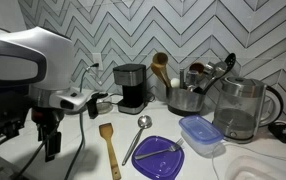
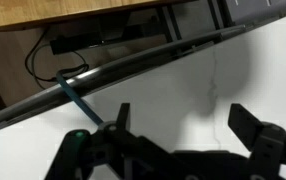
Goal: Pick up the coffee jar and slot it into the coffee machine
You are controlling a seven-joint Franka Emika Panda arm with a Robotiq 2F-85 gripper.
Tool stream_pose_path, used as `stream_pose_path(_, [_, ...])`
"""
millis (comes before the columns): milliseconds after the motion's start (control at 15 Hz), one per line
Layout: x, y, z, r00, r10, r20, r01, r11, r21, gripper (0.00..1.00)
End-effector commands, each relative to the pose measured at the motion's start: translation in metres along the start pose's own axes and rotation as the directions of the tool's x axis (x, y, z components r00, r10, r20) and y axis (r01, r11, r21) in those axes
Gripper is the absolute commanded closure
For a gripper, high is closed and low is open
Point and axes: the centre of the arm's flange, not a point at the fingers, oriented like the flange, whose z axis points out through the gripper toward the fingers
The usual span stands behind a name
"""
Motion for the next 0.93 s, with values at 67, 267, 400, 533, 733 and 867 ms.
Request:
stream_pose_path(67, [0.000, 0.000, 0.000, 1.000, 0.000, 0.000, 0.000, 1.000, 0.000, 0.00])
stream_pose_path(267, [0.000, 0.000, 0.000, 1.000, 0.000, 0.000, 0.000, 1.000, 0.000, 0.00])
stream_pose_path(400, [0.000, 0.000, 0.000, 1.000, 0.000, 0.000, 0.000, 1.000, 0.000, 0.00])
stream_pose_path(533, [0.005, -0.004, -0.010, 0.999, -0.027, -0.027, 0.025, 0.999, -0.048, 0.00])
stream_pose_path(733, [0.019, -0.026, -0.056, 0.988, -0.123, -0.096, 0.104, 0.977, -0.186, 0.00])
stream_pose_path(867, [0.031, -0.049, -0.084, 0.967, -0.210, -0.141, 0.169, 0.950, -0.262, 0.00])
